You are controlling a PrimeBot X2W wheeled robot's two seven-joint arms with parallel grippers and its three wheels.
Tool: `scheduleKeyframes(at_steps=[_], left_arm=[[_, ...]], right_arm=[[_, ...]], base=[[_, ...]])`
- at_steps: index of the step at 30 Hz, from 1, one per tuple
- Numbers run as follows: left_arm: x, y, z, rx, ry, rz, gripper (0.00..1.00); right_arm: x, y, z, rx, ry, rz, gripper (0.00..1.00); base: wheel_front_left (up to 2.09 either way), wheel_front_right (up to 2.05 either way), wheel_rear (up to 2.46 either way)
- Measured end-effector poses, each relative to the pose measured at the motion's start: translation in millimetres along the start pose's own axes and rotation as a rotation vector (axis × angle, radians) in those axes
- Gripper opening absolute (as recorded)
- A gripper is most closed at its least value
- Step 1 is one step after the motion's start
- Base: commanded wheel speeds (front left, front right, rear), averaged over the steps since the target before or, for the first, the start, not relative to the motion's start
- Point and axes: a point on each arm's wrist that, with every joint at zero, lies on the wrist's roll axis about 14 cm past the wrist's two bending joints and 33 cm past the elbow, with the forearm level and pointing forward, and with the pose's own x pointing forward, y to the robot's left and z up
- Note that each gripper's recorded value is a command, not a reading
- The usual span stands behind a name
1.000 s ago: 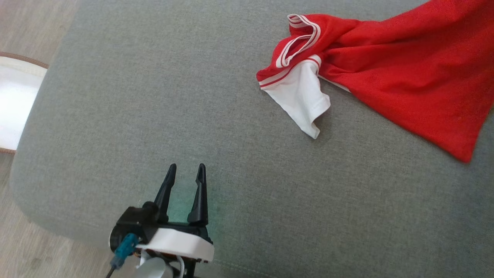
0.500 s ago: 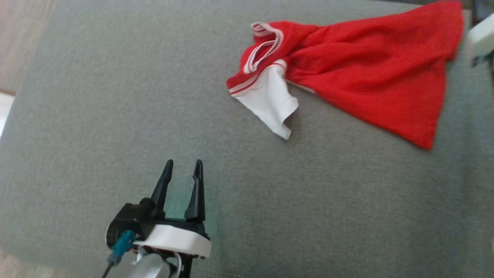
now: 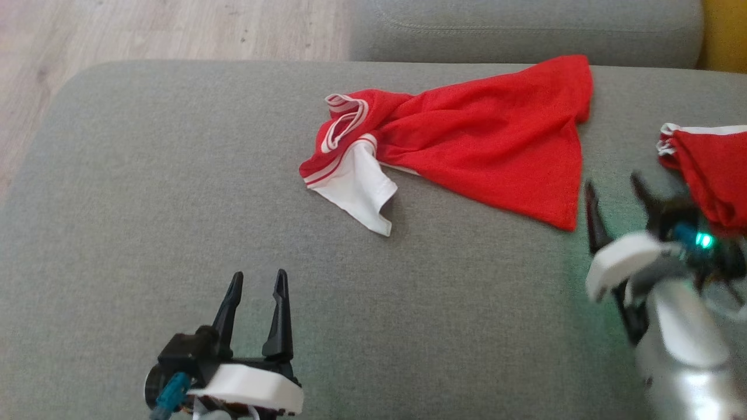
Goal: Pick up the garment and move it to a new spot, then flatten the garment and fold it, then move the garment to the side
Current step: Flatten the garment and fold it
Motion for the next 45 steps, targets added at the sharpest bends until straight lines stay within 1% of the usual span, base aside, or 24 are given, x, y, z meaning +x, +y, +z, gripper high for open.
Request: scheduleKeyframes(at_steps=[3,5,10,15,17,18,19,20,21,23,25,31,36,42,45], left_arm=[[1,-3,2,-0.003,-0.002,-0.011,1.00],[1,-2,1,-0.006,0.003,-0.004,1.00],[1,9,-5,-0.008,0.022,0.033,1.00],[-2,19,-7,-0.010,0.029,0.067,1.00],[-3,22,-8,-0.010,0.032,0.077,1.00],[-3,23,-8,-0.010,0.032,0.080,1.00],[-3,24,-8,-0.010,0.034,0.082,1.00],[-3,24,-9,-0.009,0.035,0.084,1.00],[-3,24,-9,-0.009,0.036,0.084,1.00],[-2,24,-10,-0.008,0.039,0.082,1.00],[-1,23,-11,-0.007,0.042,0.078,1.00],[1,17,-10,-0.003,0.039,0.057,1.00],[2,9,-6,0.001,0.027,0.031,1.00],[0,4,-6,-0.007,0.024,0.015,1.00],[-1,4,-5,-0.005,0.020,0.015,1.00]], right_arm=[[-17,8,-36,0.050,0.106,0.003,1.00],[-21,13,-53,0.071,0.171,0.008,1.00],[-10,26,-62,0.121,0.221,0.026,1.00],[-7,35,-80,0.156,0.308,0.042,1.00],[-1,37,-78,0.179,0.307,0.041,1.00],[1,38,-76,0.184,0.306,0.044,0.84],[4,39,-74,0.186,0.303,0.046,0.60],[6,40,-73,0.187,0.302,0.048,0.47],[7,40,-73,0.195,0.304,0.049,0.47],[6,41,-74,0.204,0.312,0.049,0.30],[6,40,-74,0.207,0.315,0.046,0.01],[5,35,-61,0.218,0.258,0.035,0.00],[-6,25,-53,0.240,0.215,0.010,0.00],[-45,-2,-83,0.226,0.282,-0.057,0.00],[-57,-12,-89,0.228,0.297,-0.088,0.00]], base=[[0.00,0.00,0.00],[0.00,0.00,0.00],[0.00,0.00,0.00],[0.00,0.00,0.00],[0.00,0.00,0.00],[0.00,0.00,0.00],[0.00,0.00,0.00],[0.00,0.00,0.00],[0.00,0.00,0.00],[0.00,0.00,0.00],[0.00,0.00,0.00],[0.00,0.00,0.00],[0.00,0.00,0.00],[0.00,0.00,0.00],[0.00,0.00,0.00]])
